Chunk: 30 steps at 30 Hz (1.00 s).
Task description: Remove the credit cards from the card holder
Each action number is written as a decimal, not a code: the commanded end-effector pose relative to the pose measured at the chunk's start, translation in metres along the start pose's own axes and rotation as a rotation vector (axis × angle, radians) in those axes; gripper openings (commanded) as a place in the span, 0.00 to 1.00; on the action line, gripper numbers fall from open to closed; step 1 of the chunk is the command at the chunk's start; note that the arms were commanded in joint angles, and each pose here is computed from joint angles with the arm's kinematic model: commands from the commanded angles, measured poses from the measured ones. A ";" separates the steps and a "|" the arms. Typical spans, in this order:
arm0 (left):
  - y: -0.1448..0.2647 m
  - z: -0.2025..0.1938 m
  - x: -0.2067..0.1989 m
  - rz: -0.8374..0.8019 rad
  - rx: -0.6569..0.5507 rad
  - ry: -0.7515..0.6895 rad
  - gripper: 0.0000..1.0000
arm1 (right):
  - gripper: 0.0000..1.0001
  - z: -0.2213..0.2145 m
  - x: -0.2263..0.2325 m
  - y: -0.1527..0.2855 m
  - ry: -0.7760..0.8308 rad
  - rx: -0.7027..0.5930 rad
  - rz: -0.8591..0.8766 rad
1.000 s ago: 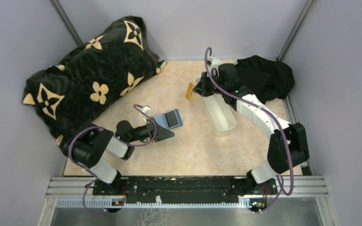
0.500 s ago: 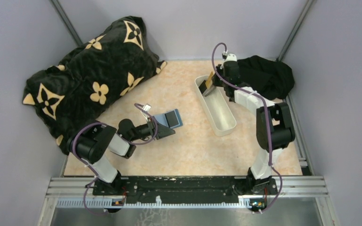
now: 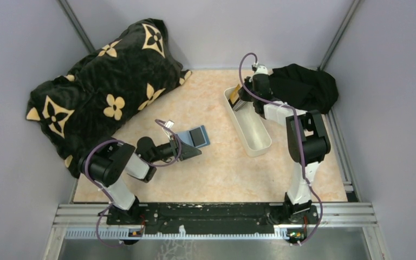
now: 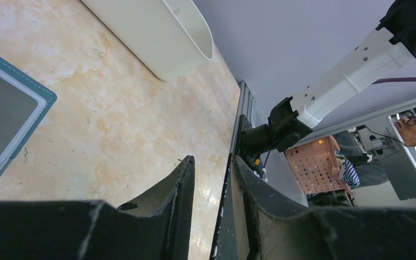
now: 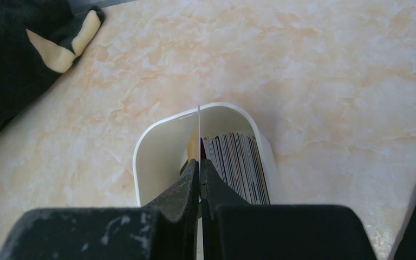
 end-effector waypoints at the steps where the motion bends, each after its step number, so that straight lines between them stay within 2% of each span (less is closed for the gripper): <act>1: -0.003 0.012 -0.026 -0.176 -0.048 -0.206 0.38 | 0.00 0.014 0.009 -0.009 -0.002 -0.084 0.025; 7: 0.000 0.010 -0.030 -0.174 -0.050 -0.228 0.38 | 0.01 0.006 0.024 -0.009 0.052 -0.040 0.041; 9: 0.001 0.010 -0.031 -0.175 -0.050 -0.234 0.38 | 0.14 0.008 0.028 -0.007 0.065 -0.040 0.053; 12: 0.001 0.010 -0.030 -0.175 -0.045 -0.231 0.38 | 0.27 0.012 0.027 -0.003 0.079 -0.035 0.036; 29: -0.003 0.010 -0.025 -0.179 -0.027 -0.220 0.37 | 0.28 0.045 0.016 0.026 0.146 -0.072 -0.082; 30: -0.002 0.010 -0.025 -0.179 -0.025 -0.218 0.37 | 0.24 0.045 0.016 0.026 0.147 -0.072 -0.083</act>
Point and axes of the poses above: each gripper's point midway between its finger pads, its own y axis back along the fingers, its own x axis along the line the jaws close on, z = x × y, the point moved 8 cm from there along y, back along the fingers, and after that the axes turned 14 degrees about y, right-handed, at the moved point
